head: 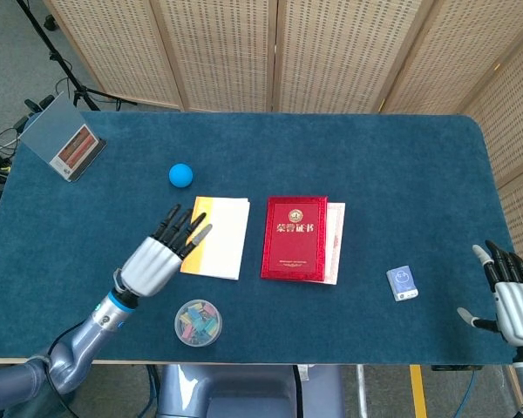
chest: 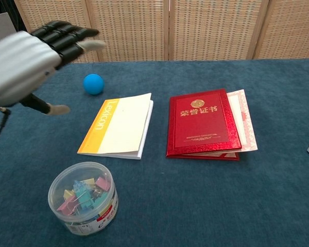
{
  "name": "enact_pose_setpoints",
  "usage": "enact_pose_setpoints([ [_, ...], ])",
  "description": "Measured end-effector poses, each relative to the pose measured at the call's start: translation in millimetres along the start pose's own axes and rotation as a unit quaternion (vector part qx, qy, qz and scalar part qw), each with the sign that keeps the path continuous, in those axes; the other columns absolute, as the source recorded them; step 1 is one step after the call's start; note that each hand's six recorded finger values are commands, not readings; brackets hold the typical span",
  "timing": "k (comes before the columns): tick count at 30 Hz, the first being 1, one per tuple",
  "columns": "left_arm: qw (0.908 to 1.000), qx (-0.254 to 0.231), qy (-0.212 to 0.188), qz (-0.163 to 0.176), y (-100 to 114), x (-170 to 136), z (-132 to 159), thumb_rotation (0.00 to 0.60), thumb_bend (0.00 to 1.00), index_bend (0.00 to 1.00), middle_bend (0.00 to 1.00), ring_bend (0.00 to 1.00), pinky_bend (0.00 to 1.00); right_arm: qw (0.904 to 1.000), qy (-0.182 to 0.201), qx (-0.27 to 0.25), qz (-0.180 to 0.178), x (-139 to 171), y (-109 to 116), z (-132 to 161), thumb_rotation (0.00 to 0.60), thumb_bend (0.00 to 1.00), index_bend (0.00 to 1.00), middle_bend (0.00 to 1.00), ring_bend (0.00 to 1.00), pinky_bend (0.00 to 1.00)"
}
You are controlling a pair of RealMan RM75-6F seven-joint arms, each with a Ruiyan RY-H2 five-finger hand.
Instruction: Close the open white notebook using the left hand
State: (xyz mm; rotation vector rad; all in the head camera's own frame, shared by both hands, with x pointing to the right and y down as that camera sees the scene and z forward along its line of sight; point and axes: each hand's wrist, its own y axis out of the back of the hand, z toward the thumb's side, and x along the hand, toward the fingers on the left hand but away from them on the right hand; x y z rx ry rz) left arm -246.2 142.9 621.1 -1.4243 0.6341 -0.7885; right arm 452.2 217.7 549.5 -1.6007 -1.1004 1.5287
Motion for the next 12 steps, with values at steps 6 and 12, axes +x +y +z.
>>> enact_pose_setpoints([
  [6,0.9779,-0.102,0.172,-0.062,22,-71,-77,0.6,0.0,0.0,0.0,0.0,0.0,1.0,0.0,0.0,-0.007,3,2,1,0.6,0.0,0.0,0.0,0.0,0.0],
  [12,0.9434,-0.154,0.278,-0.096,29,-145,-117,0.6,0.0,0.0,0.0,0.0,0.0,0.9999,-0.004,0.0,-0.012,4,5,-1,0.6,0.0,0.0,0.0,0.0,0.0],
])
